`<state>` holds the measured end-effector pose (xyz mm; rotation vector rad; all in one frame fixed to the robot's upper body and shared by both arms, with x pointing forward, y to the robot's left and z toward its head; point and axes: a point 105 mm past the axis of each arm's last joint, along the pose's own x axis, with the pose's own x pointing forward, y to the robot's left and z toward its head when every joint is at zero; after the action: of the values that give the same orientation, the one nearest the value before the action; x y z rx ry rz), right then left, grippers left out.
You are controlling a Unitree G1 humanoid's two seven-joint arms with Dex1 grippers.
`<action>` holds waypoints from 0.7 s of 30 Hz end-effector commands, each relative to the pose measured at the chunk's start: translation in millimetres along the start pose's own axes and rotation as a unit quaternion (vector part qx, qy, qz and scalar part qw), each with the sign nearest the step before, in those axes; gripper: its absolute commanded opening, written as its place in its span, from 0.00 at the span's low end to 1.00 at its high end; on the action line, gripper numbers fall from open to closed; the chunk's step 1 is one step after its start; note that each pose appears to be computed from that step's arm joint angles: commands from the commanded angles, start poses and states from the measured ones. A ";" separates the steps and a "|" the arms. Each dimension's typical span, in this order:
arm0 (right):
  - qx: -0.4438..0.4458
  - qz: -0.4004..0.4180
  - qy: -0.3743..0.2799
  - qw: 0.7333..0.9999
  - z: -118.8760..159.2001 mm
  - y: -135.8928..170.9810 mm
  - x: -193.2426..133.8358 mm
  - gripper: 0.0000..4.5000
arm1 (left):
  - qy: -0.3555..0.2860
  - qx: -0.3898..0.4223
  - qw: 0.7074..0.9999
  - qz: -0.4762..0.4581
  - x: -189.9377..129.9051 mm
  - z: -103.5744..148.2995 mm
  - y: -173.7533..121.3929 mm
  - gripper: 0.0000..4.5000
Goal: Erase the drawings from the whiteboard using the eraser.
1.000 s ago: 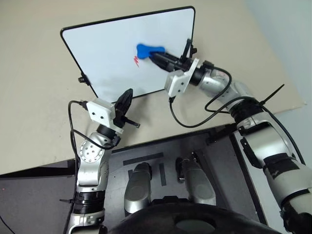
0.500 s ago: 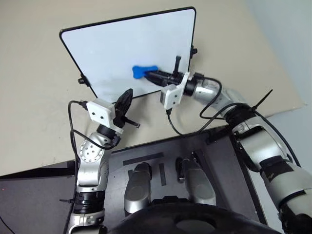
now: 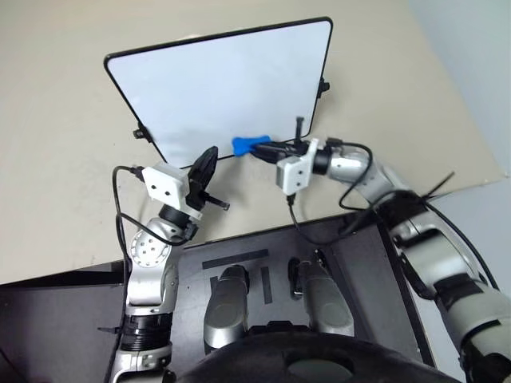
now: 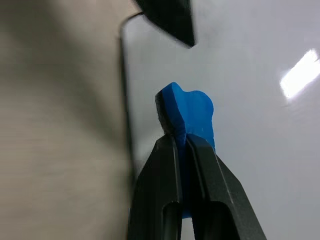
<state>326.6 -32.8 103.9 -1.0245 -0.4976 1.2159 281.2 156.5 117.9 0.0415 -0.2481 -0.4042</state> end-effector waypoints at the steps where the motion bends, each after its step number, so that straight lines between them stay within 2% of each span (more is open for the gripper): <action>1: 0.061 -0.016 0.020 0.998 2.7 -9.2 -28.2 0.00 | -0.019 0.004 1.000 -0.005 0.7 9.3 -3.7 0.00; 6: 0.160 -0.011 0.060 0.985 -1.1 7.1 -51.2 0.00 | -0.017 0.001 1.000 -0.011 2.6 7.7 -4.1 0.00; 11: 0.186 -0.020 0.077 0.979 -3.8 8.9 -49.8 0.34 | -0.017 0.004 1.000 -0.021 6.8 8.0 -1.0 0.00; 19: 0.168 -0.081 0.047 0.981 11.7 -16.3 -49.9 0.95 | -0.020 0.020 0.999 -0.035 13.0 15.0 4.5 0.00; 21: 0.175 -0.101 0.038 0.979 14.8 -19.7 -54.0 0.95 | -0.019 0.022 0.999 -0.035 10.3 17.2 5.7 0.00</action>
<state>310.1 -75.8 119.4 -0.7310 -0.2236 1.0738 291.8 157.1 125.5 0.0794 -0.2528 -0.4639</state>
